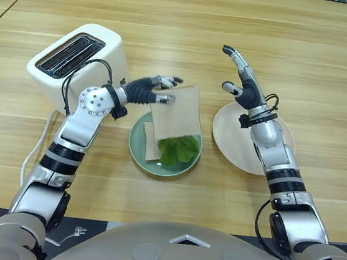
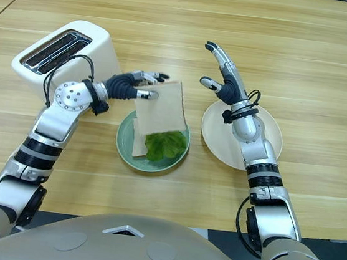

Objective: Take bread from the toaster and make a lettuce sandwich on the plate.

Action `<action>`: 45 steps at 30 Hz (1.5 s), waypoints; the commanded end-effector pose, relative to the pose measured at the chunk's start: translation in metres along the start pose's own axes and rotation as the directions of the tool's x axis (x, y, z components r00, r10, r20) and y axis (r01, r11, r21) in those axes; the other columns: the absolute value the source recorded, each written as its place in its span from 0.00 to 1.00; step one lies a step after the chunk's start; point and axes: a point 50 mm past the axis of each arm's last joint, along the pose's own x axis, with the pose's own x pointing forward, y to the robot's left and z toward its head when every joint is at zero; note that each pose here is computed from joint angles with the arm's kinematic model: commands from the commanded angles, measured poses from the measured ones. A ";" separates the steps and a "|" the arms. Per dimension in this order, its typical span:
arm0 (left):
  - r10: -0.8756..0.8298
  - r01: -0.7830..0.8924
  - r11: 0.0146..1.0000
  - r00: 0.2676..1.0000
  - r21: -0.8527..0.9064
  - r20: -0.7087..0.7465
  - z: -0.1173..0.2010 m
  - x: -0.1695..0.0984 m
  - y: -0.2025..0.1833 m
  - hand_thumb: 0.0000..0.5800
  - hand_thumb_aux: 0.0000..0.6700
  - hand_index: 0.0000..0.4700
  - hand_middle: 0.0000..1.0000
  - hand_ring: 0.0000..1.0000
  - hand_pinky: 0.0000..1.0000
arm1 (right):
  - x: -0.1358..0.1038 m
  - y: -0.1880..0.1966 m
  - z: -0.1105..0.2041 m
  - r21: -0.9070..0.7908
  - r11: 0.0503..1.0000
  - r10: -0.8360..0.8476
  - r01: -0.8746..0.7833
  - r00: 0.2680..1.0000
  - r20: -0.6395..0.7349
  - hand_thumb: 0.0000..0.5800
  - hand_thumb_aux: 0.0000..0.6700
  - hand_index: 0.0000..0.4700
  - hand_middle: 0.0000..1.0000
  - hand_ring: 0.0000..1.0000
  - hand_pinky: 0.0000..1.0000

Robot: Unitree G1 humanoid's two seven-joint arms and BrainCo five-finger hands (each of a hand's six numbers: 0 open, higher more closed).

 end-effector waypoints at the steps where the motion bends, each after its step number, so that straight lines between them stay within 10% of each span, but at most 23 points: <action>1: -0.064 0.065 0.997 0.998 0.040 -0.029 0.002 -0.004 -0.009 1.00 1.00 1.00 0.00 0.00 0.00 | -0.002 0.007 0.006 -0.027 0.998 0.053 -0.052 0.998 0.038 0.00 0.00 0.00 0.00 0.00 0.00; 14: 0.091 -0.001 0.921 0.973 0.390 -0.213 -0.024 0.008 -0.010 1.00 1.00 1.00 0.00 0.00 0.00 | -0.018 0.010 0.041 0.091 0.980 0.147 -0.177 0.950 0.275 0.00 0.00 0.00 0.00 0.00 0.00; 20: 0.120 0.024 0.851 0.963 0.524 -0.240 -0.034 0.014 -0.012 1.00 1.00 1.00 0.00 0.00 0.00 | -0.049 0.027 0.068 -0.088 0.890 0.442 -0.448 0.799 0.408 0.00 0.00 0.00 0.00 0.00 0.00; 33: 0.146 0.010 0.825 0.962 0.565 -0.230 -0.037 0.015 -0.007 1.00 1.00 1.00 0.00 0.00 0.00 | -0.067 0.078 0.037 -0.508 0.630 0.737 -0.587 0.658 0.154 0.00 0.00 0.00 0.00 0.00 0.00; 39: 0.160 -0.008 0.827 0.962 0.562 -0.221 -0.036 0.014 -0.004 0.95 0.78 0.78 0.00 0.00 0.00 | -0.079 0.087 0.022 -0.611 0.517 0.789 -0.600 0.611 0.067 0.00 0.00 0.00 0.00 0.00 0.00; 41: 0.173 -0.030 0.827 0.964 0.561 -0.203 -0.033 0.013 -0.002 0.84 0.60 0.60 0.00 0.00 0.00 | -0.081 0.089 0.022 -0.614 0.510 0.794 -0.602 0.604 0.068 0.00 0.00 0.00 0.00 0.00 0.00; 42: 0.184 -0.046 0.827 0.964 0.560 -0.192 -0.031 0.013 -0.001 0.30 0.16 0.16 0.00 0.00 0.00 | -0.081 0.090 0.022 -0.614 0.509 0.796 -0.603 0.602 0.068 0.00 0.00 0.00 0.00 0.00 0.00; 43: 0.205 -0.078 0.826 0.964 0.559 -0.169 -0.028 0.012 0.002 0.00 0.00 0.00 0.00 0.00 0.00 | -0.080 0.091 0.023 -0.613 0.516 0.792 -0.598 0.606 0.076 0.00 0.00 0.00 0.00 0.00 0.00; 45: 0.299 -0.221 0.814 0.952 0.538 -0.062 -0.013 0.007 0.016 0.00 0.00 0.00 0.00 0.00 0.00 | -0.075 0.090 0.027 -0.596 0.557 0.768 -0.578 0.631 0.105 0.00 0.00 0.00 0.00 0.00 0.00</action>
